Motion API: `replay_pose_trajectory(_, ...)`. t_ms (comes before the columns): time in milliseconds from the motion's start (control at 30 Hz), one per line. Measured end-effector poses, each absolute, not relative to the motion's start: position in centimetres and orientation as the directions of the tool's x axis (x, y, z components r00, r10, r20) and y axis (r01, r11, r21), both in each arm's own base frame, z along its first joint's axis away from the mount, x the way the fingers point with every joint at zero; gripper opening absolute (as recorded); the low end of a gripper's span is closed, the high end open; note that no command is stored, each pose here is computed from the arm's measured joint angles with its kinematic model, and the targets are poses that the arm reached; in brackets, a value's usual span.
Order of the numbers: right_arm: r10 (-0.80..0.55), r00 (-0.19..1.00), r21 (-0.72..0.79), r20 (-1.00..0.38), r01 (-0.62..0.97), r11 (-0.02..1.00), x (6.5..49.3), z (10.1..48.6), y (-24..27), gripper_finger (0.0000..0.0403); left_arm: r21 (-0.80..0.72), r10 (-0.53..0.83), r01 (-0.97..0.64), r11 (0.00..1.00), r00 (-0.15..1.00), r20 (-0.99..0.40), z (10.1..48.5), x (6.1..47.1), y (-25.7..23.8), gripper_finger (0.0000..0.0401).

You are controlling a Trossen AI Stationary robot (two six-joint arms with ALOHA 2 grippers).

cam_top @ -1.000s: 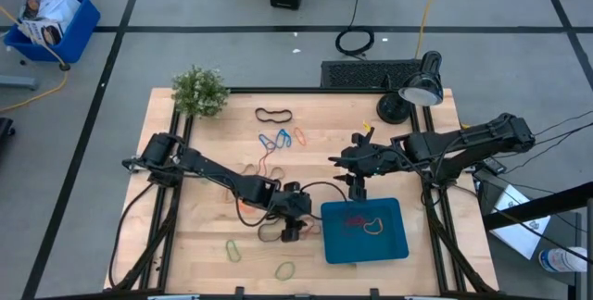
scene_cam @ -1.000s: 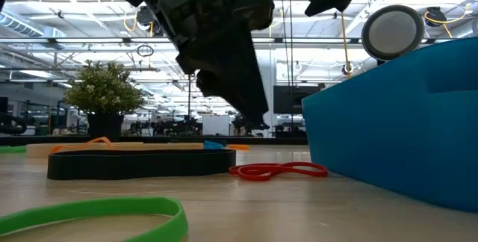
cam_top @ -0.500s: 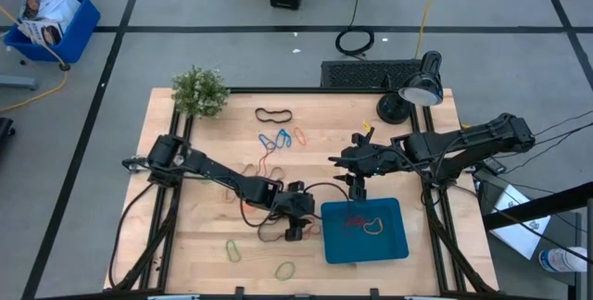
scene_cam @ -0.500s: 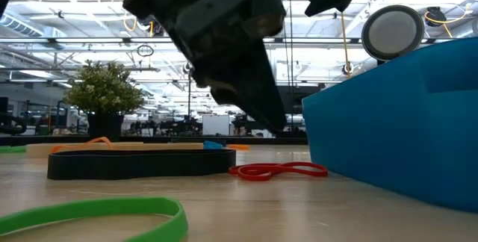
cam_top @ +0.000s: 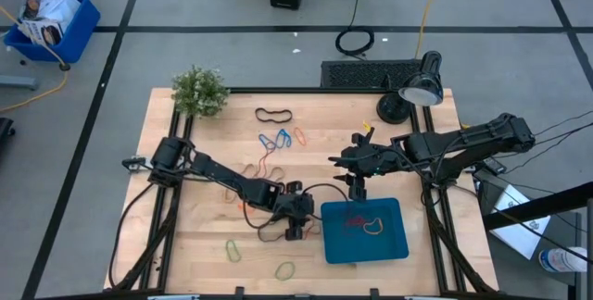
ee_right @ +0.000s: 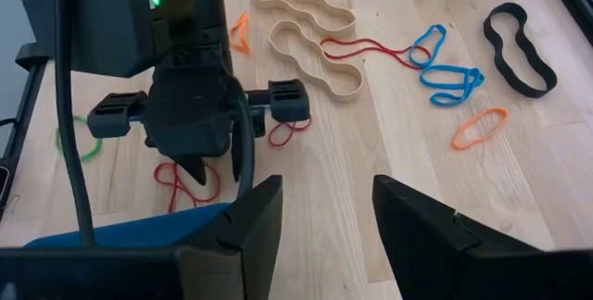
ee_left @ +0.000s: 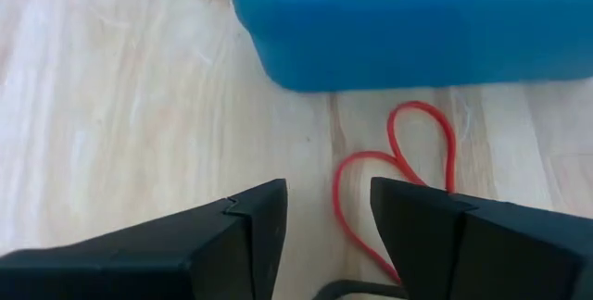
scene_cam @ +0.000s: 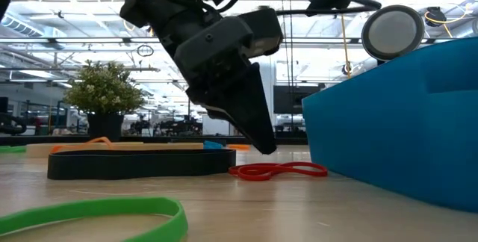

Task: Pick and place rubber bands into bin
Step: Put the red rubber band into the blue bin

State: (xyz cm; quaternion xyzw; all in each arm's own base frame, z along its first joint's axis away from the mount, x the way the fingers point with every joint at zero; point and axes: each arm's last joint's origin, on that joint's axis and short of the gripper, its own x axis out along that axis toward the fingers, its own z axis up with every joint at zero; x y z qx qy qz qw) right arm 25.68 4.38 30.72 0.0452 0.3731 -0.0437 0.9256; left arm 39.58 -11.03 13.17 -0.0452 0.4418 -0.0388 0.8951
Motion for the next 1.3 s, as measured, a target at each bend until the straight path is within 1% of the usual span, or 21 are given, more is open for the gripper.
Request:
replay_pose_trajectory(400,-0.047,0.718,0.049,-0.694,0.112,0.992,25.7,30.7,4.4,0.0167,-0.13,-0.129,0.041,0.991,0.589,-0.798,12.2,39.7,-11.1,0.0165)
replay_pose_trajectory(567,-0.047,0.718,0.049,-0.695,0.112,0.992,25.7,30.7,4.4,0.0167,-0.128,-0.128,0.04,0.991,0.571,-0.811,11.2,39.9,-11.1,0.0154)
replay_pose_trajectory(700,-0.047,0.718,0.049,-0.694,0.112,0.992,25.7,30.7,4.4,0.0167,-0.128,-0.128,0.039,0.991,0.56,-0.818,10.7,39.9,-11.1,0.0133)
replay_pose_trajectory(800,-0.047,0.718,0.049,-0.694,0.112,0.992,25.7,30.7,4.4,0.0167,-0.127,-0.126,0.037,0.991,0.557,-0.821,10.6,39.8,-11.1,0.0109)
replay_pose_trajectory(1133,-0.047,0.718,0.049,-0.694,0.112,0.993,25.7,30.7,4.4,0.0167,-0.136,-0.135,0.038,0.99,0.547,-0.826,10.4,39.8,-11.1,0.0009)
replay_pose_trajectory(1300,-0.047,0.718,0.049,-0.694,0.112,0.993,25.7,30.7,4.4,0.0167,-0.152,-0.145,0.032,0.988,0.541,-0.829,10.4,39.7,-11.1,0.0013)
